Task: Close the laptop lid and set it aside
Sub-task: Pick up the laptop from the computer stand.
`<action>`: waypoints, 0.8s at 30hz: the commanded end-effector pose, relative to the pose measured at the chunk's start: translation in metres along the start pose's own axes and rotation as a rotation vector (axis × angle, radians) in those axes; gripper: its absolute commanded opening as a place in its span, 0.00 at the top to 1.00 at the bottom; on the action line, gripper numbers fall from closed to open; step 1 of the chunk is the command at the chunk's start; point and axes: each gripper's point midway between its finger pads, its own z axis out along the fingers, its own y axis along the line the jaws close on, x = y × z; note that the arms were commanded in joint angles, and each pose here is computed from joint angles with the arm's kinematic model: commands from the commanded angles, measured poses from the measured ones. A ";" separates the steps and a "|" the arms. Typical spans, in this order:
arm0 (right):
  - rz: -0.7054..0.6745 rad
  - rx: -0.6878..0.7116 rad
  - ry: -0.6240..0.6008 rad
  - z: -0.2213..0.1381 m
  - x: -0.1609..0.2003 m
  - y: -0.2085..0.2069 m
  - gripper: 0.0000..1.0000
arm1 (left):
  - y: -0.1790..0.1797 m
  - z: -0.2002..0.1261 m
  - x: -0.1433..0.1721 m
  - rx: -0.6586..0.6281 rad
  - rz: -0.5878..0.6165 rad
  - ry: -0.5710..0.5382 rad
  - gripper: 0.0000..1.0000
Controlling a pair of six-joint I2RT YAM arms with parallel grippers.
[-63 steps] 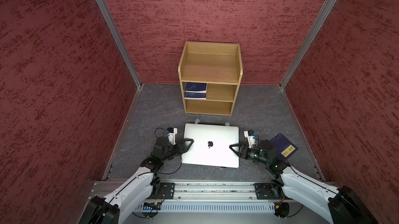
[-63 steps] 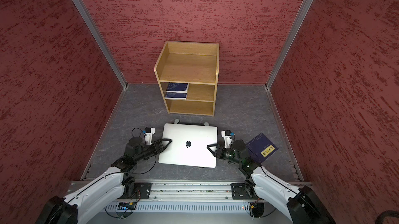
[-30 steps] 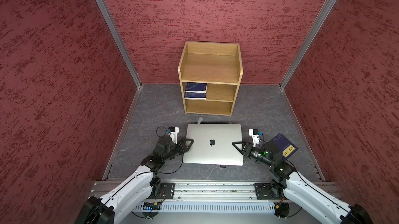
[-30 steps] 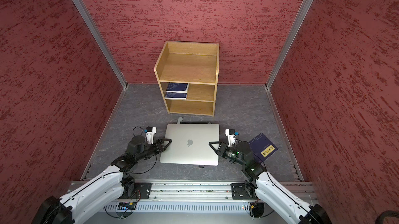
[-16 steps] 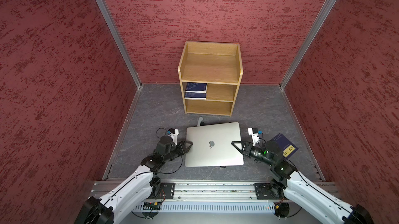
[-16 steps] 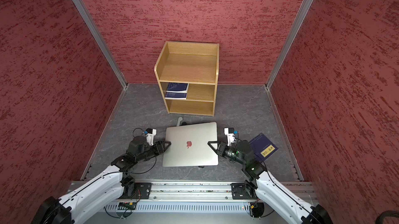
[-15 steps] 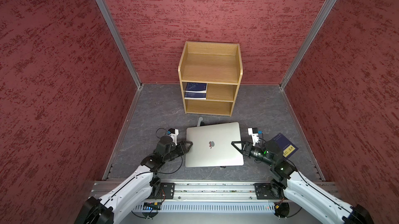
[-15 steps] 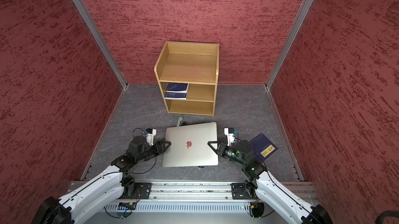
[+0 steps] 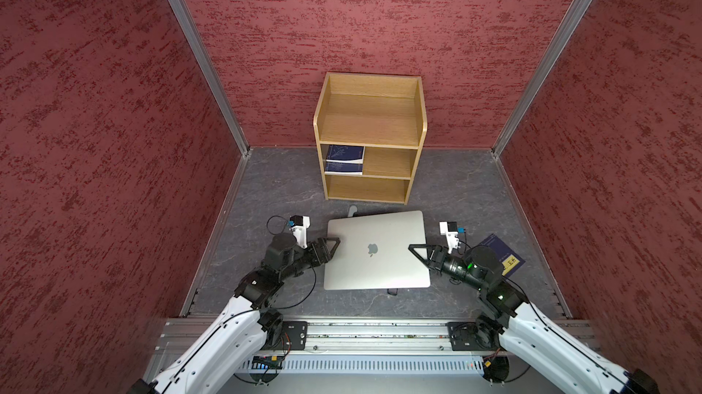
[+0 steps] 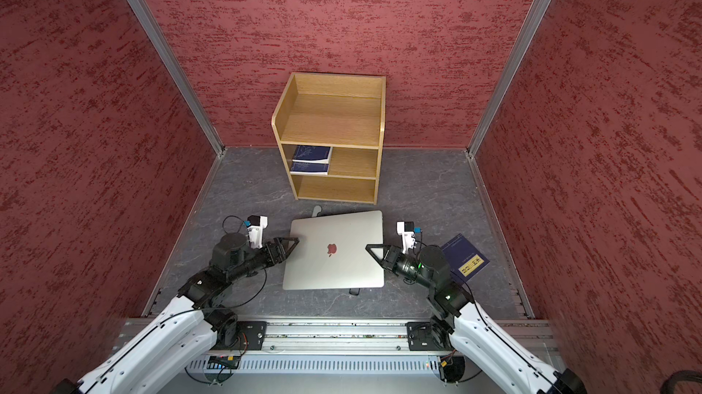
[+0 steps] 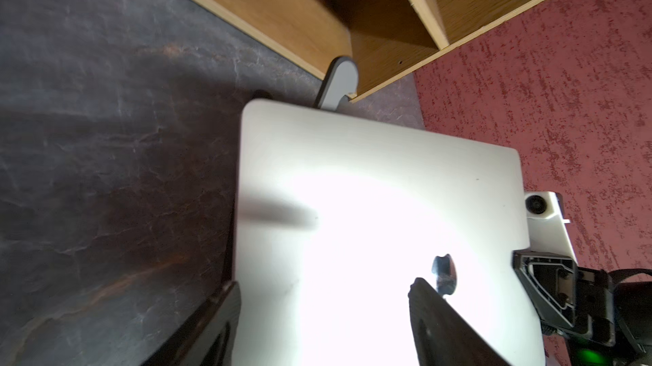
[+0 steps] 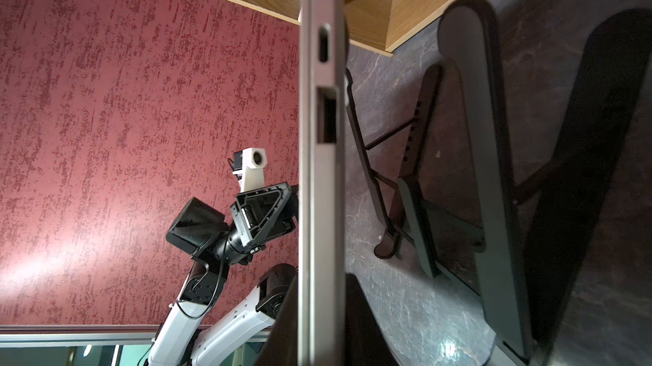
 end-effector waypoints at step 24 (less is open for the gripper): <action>-0.020 -0.356 -0.251 -0.060 -0.059 0.175 1.00 | -0.056 -0.077 -0.066 0.054 -0.201 -0.246 0.00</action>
